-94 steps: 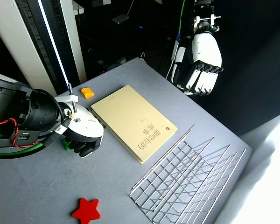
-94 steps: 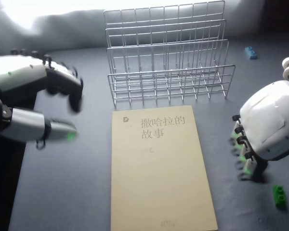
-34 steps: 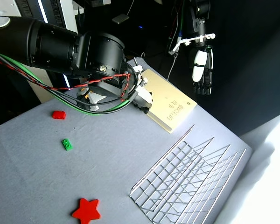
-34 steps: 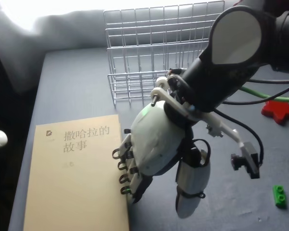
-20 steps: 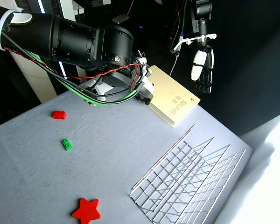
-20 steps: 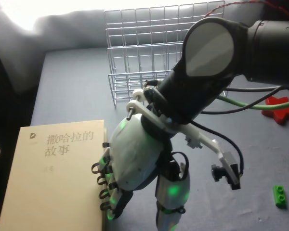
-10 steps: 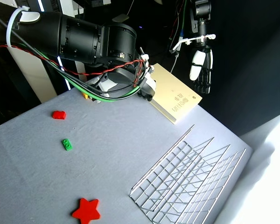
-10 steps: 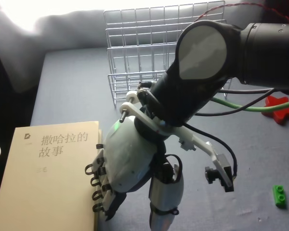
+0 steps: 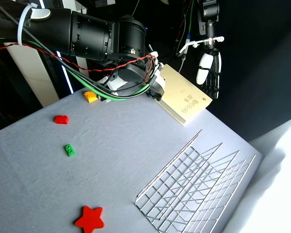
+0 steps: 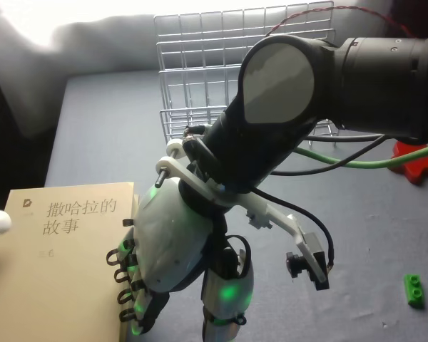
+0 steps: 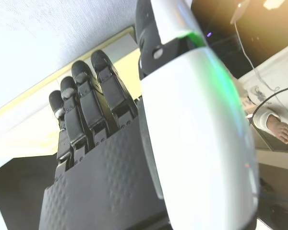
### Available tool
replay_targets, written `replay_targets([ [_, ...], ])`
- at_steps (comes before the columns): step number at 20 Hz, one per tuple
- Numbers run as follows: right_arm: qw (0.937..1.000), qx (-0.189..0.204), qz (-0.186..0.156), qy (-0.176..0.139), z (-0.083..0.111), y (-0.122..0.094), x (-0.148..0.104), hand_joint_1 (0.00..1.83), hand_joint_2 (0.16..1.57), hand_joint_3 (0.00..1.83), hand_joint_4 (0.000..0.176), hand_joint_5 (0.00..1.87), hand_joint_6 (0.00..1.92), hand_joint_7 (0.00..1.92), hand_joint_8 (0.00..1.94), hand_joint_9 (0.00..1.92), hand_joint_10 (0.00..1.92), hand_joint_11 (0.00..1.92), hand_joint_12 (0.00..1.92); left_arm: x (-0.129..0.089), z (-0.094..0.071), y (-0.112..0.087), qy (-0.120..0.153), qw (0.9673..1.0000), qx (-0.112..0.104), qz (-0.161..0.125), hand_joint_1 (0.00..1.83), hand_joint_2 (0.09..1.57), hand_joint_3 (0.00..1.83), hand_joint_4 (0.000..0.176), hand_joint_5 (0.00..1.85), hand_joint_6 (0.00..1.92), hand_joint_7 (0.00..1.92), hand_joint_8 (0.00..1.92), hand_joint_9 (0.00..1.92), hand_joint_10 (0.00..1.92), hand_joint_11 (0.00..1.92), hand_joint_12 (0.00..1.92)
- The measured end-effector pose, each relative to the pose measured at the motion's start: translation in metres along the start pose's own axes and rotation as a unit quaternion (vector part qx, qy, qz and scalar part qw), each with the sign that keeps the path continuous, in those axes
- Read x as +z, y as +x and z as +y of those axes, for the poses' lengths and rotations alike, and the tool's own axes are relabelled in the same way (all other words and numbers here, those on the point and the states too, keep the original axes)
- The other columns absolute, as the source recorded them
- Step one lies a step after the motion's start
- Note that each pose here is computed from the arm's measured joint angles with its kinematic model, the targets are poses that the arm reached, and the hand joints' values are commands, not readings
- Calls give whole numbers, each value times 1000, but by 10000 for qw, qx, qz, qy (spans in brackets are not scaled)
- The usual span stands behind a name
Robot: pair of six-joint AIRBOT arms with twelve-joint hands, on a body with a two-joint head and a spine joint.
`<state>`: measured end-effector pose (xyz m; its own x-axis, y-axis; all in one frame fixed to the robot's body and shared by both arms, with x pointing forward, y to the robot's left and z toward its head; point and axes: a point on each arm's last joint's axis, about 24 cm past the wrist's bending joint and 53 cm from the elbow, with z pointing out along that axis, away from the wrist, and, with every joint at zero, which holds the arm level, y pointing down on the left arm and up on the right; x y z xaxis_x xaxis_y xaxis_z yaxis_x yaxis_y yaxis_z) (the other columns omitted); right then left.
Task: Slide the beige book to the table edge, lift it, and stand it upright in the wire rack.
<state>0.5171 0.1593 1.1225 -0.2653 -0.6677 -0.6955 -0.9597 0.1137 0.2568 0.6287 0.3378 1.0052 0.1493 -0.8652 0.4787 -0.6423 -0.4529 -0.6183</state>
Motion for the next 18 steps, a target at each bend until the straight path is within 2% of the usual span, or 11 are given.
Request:
replay_targets([
  [4,10000,-5,14,-8,1,0,1,173,1167,0,0,230,3,240,4,220,3,0,589,2,2,-1,-23,10000,14,-6,1103,1091,0,0,0,0,0,0,0,0,0,0],
  [7,10000,22,35,-37,3,0,2,176,1164,0,0,237,2,246,2,223,2,0,592,5,8,4,-96,9999,118,50,1104,1095,0,0,0,0,0,0,0,0,0,0],
  [11,10000,86,35,5,0,7,-8,204,1159,0,0,242,3,248,3,224,3,0,574,6,9,2,-122,9998,134,16,1094,1099,0,0,0,0,0,0,0,0,0,0],
  [14,9997,200,32,137,-12,20,-24,176,1164,1,0,214,0,239,0,219,0,0,583,9,14,0,-178,9998,112,-22,1102,1106,2,0,0,0,0,0,0,0,0,0],
  [16,9993,223,94,301,-24,30,-39,176,1160,0,0,218,3,249,2,224,2,0,606,9,11,-2,-150,9998,119,-45,1146,1090,0,0,0,0,0,0,0,0,0,0],
  [18,9985,299,-20,455,-36,28,-57,191,1151,0,0,238,4,261,2,237,3,0,620,11,9,-2,-152,9998,142,-38,1107,1107,3,0,0,0,0,0,0,0,0,0],
])
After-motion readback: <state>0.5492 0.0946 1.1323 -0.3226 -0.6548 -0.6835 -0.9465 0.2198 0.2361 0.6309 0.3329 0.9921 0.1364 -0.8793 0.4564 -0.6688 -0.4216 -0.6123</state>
